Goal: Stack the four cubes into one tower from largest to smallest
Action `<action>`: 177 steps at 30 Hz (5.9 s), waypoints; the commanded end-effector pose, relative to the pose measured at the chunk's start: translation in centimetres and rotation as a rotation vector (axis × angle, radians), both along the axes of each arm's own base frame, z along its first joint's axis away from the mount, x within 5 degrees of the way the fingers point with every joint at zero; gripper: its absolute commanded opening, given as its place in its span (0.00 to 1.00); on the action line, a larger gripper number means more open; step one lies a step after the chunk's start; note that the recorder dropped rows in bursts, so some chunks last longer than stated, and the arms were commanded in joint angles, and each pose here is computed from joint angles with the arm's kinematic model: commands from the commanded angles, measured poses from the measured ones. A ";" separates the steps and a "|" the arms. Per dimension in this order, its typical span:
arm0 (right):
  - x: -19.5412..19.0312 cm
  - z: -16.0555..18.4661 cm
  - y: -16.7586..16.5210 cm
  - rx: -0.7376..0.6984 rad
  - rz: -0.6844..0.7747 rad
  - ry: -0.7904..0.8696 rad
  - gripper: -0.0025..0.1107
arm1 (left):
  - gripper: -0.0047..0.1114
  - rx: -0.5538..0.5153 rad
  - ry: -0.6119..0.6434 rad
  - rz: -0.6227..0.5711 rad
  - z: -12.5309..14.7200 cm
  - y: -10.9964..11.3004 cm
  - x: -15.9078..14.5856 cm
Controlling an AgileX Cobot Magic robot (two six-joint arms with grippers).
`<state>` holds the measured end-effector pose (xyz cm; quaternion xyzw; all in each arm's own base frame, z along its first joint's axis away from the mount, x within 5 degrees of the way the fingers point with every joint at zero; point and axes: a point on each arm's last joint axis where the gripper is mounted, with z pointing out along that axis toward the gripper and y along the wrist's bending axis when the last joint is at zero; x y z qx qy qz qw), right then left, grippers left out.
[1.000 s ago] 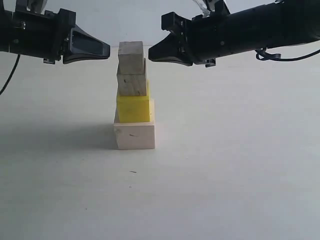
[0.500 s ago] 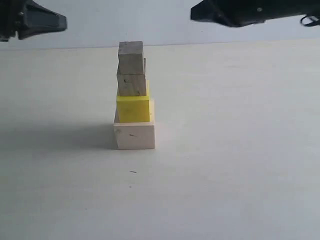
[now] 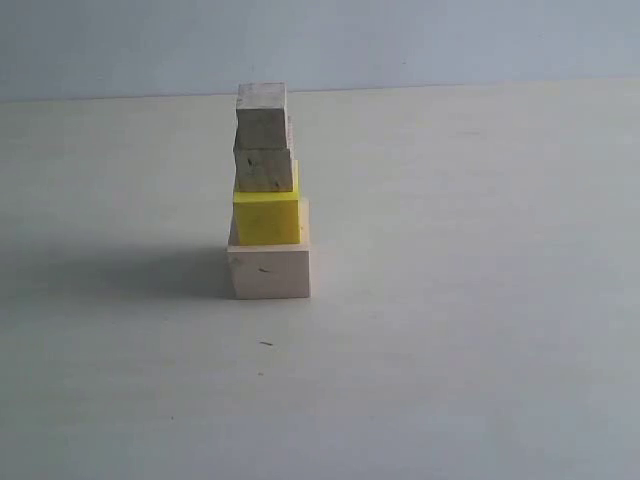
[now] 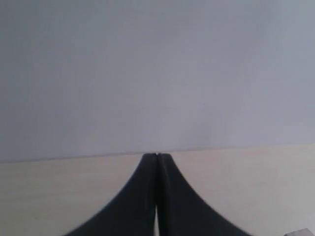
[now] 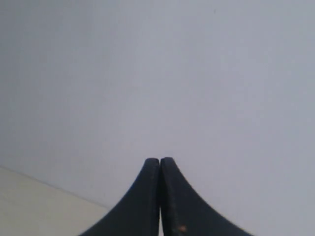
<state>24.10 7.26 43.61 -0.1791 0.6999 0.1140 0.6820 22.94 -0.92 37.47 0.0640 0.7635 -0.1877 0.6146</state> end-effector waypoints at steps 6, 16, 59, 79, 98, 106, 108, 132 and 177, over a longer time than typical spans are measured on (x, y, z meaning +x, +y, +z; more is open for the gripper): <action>-8.3 2.9 -3.4 0.049 -0.162 -0.278 0.02 | 0.04 0.058 -0.294 0.200 2.7 0.1 -9.4; -15.0 -2.2 -5.2 -0.055 -0.217 -0.373 0.02 | 0.04 0.044 -0.288 0.226 0.1 0.0 -11.5; -19.0 -3.0 -4.5 -0.066 -0.038 -0.347 0.02 | 0.04 0.016 -0.282 0.202 -1.4 -0.8 -11.5; -19.1 -3.0 -4.5 -0.059 -0.037 -0.348 0.02 | 0.04 0.084 -0.427 0.313 -0.2 0.2 -15.0; -19.1 -3.0 -4.5 -0.059 -0.037 -0.348 0.02 | 0.04 -0.159 -0.182 0.552 -12.4 1.7 -17.8; -19.1 -3.0 -4.5 -0.059 -0.037 -0.348 0.02 | 0.04 -0.219 -0.118 0.560 -14.4 1.6 -18.0; -19.1 -3.0 -4.5 -0.059 -0.037 -0.348 0.02 | 0.04 -0.210 -0.071 0.562 -14.9 1.6 -18.0; -19.1 -3.0 -4.5 -0.059 -0.037 -0.348 0.02 | 0.04 0.161 0.067 0.403 -19.3 1.3 -17.6; -19.1 -3.0 -4.5 -0.059 -0.037 -0.348 0.02 | 0.04 0.234 0.058 0.376 -19.4 1.3 -17.6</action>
